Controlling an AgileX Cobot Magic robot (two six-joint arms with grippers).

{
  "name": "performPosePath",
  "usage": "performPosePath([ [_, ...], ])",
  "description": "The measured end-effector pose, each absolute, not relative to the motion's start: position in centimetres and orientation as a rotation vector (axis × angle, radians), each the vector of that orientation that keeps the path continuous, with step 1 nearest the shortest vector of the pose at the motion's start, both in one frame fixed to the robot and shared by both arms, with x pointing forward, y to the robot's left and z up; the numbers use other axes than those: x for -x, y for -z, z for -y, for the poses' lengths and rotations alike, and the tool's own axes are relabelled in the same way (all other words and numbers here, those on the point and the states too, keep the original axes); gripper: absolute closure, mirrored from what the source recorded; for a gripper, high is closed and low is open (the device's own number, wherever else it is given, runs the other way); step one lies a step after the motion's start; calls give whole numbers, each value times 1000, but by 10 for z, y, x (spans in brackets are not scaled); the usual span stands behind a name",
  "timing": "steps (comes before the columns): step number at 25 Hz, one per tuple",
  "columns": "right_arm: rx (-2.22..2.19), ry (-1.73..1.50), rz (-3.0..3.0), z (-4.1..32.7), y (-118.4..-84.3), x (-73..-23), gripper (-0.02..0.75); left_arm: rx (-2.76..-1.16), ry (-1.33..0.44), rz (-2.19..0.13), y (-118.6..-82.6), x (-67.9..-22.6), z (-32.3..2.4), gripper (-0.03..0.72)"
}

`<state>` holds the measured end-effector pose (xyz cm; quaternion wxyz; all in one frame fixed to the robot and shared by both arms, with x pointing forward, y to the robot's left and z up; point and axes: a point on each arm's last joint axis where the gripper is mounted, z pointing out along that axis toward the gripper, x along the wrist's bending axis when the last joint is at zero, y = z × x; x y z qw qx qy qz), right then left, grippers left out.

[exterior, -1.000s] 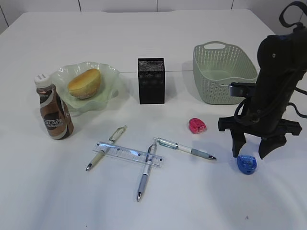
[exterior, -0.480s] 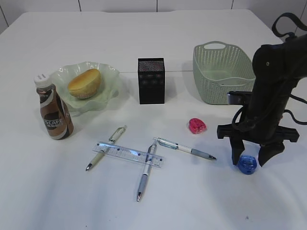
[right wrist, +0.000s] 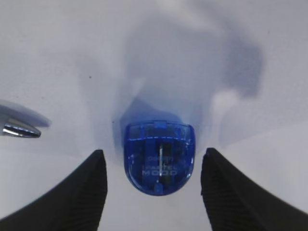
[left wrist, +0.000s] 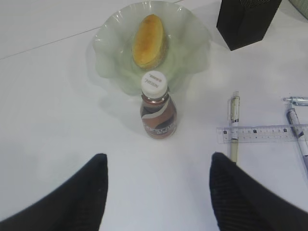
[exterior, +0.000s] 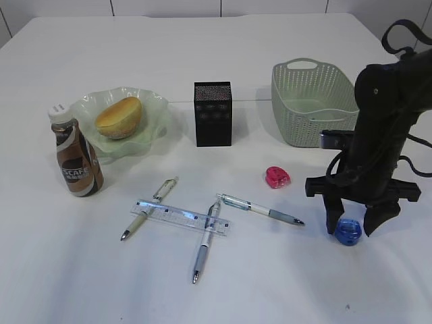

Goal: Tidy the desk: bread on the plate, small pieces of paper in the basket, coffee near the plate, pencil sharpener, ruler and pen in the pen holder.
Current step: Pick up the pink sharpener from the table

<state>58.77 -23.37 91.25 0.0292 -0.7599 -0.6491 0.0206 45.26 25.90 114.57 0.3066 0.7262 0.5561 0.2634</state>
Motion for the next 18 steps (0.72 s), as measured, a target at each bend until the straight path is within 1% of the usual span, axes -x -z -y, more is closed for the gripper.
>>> performPosePath([
  [5,2331,-104,1991,234,-906,-587,251,-1921,-697,-1471,-1146,-453,-259,222],
  [18,2334,-103,1998,234,-906,-587,252,-1931,-688,-1479,-1143,-456,-258,222],
])
